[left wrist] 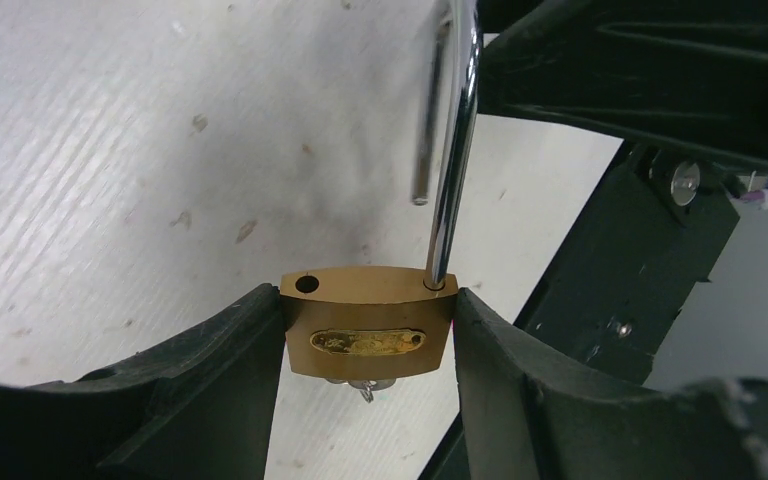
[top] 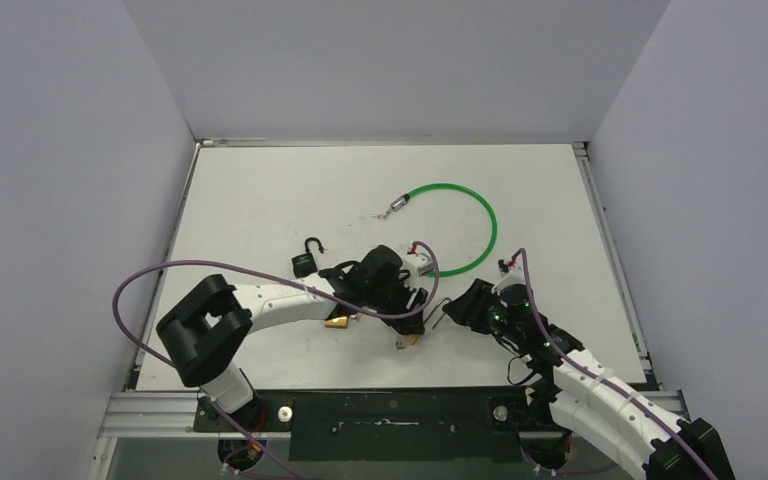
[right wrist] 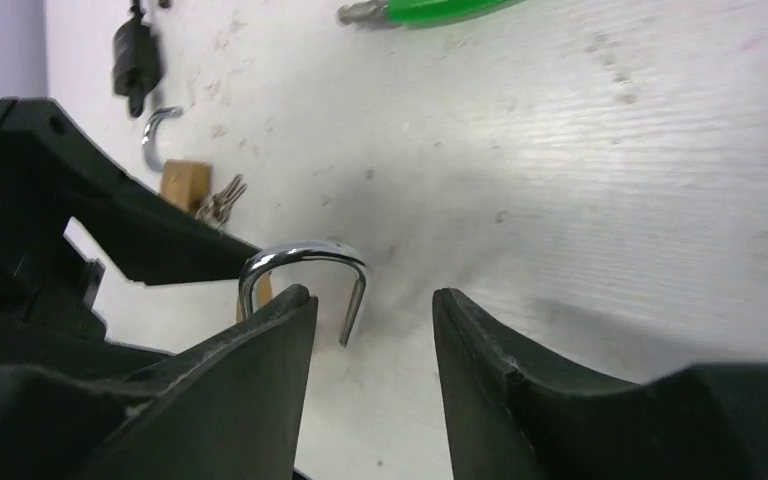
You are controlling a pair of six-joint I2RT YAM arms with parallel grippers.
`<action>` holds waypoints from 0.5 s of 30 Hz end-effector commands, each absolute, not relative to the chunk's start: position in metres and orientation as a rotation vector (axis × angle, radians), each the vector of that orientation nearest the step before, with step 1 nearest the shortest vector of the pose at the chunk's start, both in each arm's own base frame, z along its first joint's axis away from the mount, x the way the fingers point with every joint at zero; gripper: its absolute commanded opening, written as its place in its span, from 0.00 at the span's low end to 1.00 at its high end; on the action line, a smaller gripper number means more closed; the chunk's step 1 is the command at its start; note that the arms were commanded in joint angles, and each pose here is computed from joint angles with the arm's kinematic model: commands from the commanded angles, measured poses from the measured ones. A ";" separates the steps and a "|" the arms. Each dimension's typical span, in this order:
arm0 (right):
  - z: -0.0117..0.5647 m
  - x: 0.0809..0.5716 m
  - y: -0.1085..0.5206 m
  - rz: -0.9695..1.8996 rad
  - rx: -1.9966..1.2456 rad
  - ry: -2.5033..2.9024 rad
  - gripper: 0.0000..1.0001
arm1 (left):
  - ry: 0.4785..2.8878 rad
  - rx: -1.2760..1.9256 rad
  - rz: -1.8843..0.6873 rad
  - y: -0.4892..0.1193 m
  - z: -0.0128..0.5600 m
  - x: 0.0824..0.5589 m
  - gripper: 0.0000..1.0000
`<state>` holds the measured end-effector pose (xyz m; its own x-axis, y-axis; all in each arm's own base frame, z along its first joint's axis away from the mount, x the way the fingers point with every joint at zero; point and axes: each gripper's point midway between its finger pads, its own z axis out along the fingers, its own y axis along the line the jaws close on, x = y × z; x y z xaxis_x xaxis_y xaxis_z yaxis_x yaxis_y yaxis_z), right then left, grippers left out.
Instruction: Unlock with the key
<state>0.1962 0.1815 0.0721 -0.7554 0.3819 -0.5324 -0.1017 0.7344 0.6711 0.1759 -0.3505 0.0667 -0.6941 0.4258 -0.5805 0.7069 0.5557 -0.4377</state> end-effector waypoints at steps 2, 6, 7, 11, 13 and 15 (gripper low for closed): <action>0.074 0.214 0.144 0.705 0.438 2.198 0.54 | 2.247 0.860 -1.077 -0.408 0.107 0.194 0.00; 0.076 0.217 0.113 0.531 0.571 2.175 0.60 | 2.305 0.835 -1.049 -0.422 0.088 0.198 0.00; 0.078 0.217 0.107 0.501 0.598 2.166 0.60 | 2.312 0.824 -1.040 -0.425 0.085 0.201 0.00; 0.087 0.214 0.088 0.424 0.702 2.125 0.61 | 2.380 0.786 -1.000 -0.429 0.072 0.204 0.00; 0.091 0.213 0.080 0.397 0.744 2.102 0.63 | 2.393 0.771 -0.975 -0.431 0.068 0.209 0.03; 0.097 0.212 0.075 0.387 0.764 2.075 0.64 | 2.392 0.754 -0.950 -0.432 0.066 0.214 0.17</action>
<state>0.2090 0.1003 0.0784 -0.5450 0.5921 -0.5936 0.2814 0.7961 0.5358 0.1928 -0.4071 0.0385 -0.7629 0.3948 -0.5119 0.6329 0.6173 -0.4673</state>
